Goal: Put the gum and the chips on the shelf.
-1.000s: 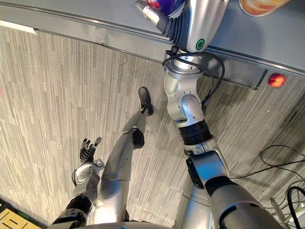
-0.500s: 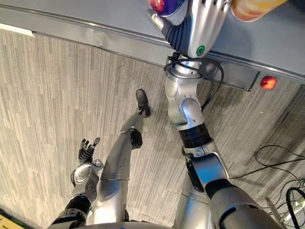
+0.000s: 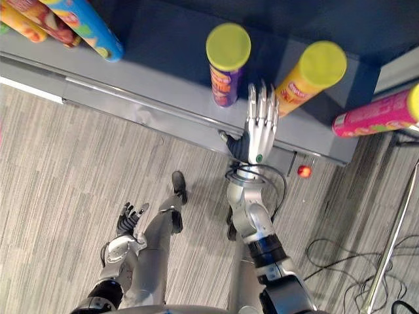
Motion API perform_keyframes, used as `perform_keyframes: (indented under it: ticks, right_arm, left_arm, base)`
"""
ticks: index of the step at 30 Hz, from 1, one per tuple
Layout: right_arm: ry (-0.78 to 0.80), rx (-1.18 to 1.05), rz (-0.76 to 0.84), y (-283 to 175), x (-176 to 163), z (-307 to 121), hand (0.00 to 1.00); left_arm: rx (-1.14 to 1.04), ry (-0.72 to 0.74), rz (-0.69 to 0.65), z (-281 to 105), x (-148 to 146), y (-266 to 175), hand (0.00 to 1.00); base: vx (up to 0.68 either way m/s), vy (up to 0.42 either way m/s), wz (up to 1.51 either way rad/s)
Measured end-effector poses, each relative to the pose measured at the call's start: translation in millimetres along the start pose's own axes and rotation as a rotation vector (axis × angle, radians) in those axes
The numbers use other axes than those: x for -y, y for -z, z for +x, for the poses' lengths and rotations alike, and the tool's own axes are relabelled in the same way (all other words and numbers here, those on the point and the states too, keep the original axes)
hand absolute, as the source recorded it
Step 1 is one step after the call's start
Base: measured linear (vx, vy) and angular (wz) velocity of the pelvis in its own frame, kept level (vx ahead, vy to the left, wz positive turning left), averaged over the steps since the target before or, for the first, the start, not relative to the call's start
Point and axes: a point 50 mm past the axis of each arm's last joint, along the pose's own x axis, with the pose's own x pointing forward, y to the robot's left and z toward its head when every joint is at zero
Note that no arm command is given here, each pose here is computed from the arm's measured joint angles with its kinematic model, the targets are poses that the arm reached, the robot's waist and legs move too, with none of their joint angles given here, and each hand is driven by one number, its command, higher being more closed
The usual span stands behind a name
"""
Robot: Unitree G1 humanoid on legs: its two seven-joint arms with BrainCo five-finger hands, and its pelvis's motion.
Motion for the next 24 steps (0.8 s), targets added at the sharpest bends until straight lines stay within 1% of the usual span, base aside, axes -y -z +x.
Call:
perform_keyframes:
  ticks: [2, 4, 6, 7, 9, 10, 11, 12, 13, 15, 16, 19, 20, 21, 22, 23, 24]
  right_arm:
    - [-0.037, -0.026, -0.001, 6, -2, -11, 0.00]
    - [-0.103, -0.076, 0.002, 15, -4, -33, 0.00]
    - [-0.239, -0.181, 0.010, 28, -13, -70, 0.00]
    - [-0.276, -0.212, 0.009, 32, -15, -80, 0.00]
    - [-0.452, -0.344, 0.034, 43, -18, -122, 0.00]
    - [-0.491, -0.379, 0.042, 47, -17, -132, 0.00]
    - [-0.566, -0.475, 0.060, 56, -15, -154, 0.00]
    - [-0.609, -0.557, 0.064, 63, -12, -170, 0.00]
    - [-0.677, -0.717, 0.061, 78, -4, -199, 0.00]
    - [-0.730, -0.841, 0.034, 93, 6, -224, 0.00]
    - [-0.770, -0.963, 0.004, 106, 19, -247, 0.00]
    - [-0.808, -1.176, 0.005, 118, 41, -284, 0.00]
    - [-0.770, -1.321, 0.063, 123, 52, -299, 0.00]
    - [-0.749, -1.373, 0.093, 126, 55, -303, 0.00]
    - [-0.720, -1.465, 0.158, 129, 60, -311, 0.00]
    - [-0.637, -1.667, 0.292, 134, 71, -328, 0.00]
    - [-0.586, -1.780, 0.360, 135, 76, -340, 0.00]
  left_arm:
    - [-0.020, -0.001, 0.015, -2, -2, 6, 0.00]
    - [-0.063, 0.001, 0.043, -5, -6, 16, 0.00]
    - [-0.116, -0.020, 0.070, -8, -11, 28, 0.00]
    - [-0.126, -0.018, 0.077, -9, -11, 30, 0.00]
    - [-0.176, -0.018, 0.132, -14, -18, 43, 0.00]
    - [-0.192, -0.018, 0.130, -15, -19, 46, 0.00]
    - [-0.226, -0.028, 0.122, -19, -22, 53, 0.00]
    - [-0.248, -0.040, 0.114, -23, -25, 59, 0.00]
    - [-0.279, -0.064, 0.098, -28, -30, 68, 0.00]
    - [-0.308, -0.074, 0.091, -33, -32, 75, 0.00]
    - [-0.332, -0.089, 0.081, -38, -34, 82, 0.00]
    - [-0.369, -0.117, 0.077, -45, -42, 92, 0.00]
    - [-0.382, -0.134, 0.067, -46, -46, 94, 0.00]
    - [-0.394, -0.143, 0.062, -48, -49, 97, 0.00]
    - [-0.408, -0.150, 0.051, -49, -52, 99, 0.00]
    - [-0.432, -0.144, 0.044, -52, -57, 103, 0.00]
    - [-0.447, -0.142, 0.035, -54, -60, 105, 0.00]
  base:
    - [0.06, -0.016, 0.16]
    - [0.10, -0.035, 0.07]
    - [0.12, -0.027, 0.00]
    - [0.11, -0.018, -0.07]
    - [0.12, -0.010, -0.17]
    - [0.15, -0.007, -0.22]
    - [0.10, -0.002, -0.20]
    - [0.17, -0.003, -0.43]
    - [0.12, 0.002, -0.48]
    - [0.08, 0.007, -0.48]
    - [0.05, 0.014, -0.33]
    - [0.07, 0.016, -0.22]
    - [0.07, 0.012, -0.28]
    - [0.07, 0.013, -0.31]
    - [0.08, 0.020, -0.23]
    - [0.09, 0.024, -0.16]
    - [0.10, 0.024, -0.09]
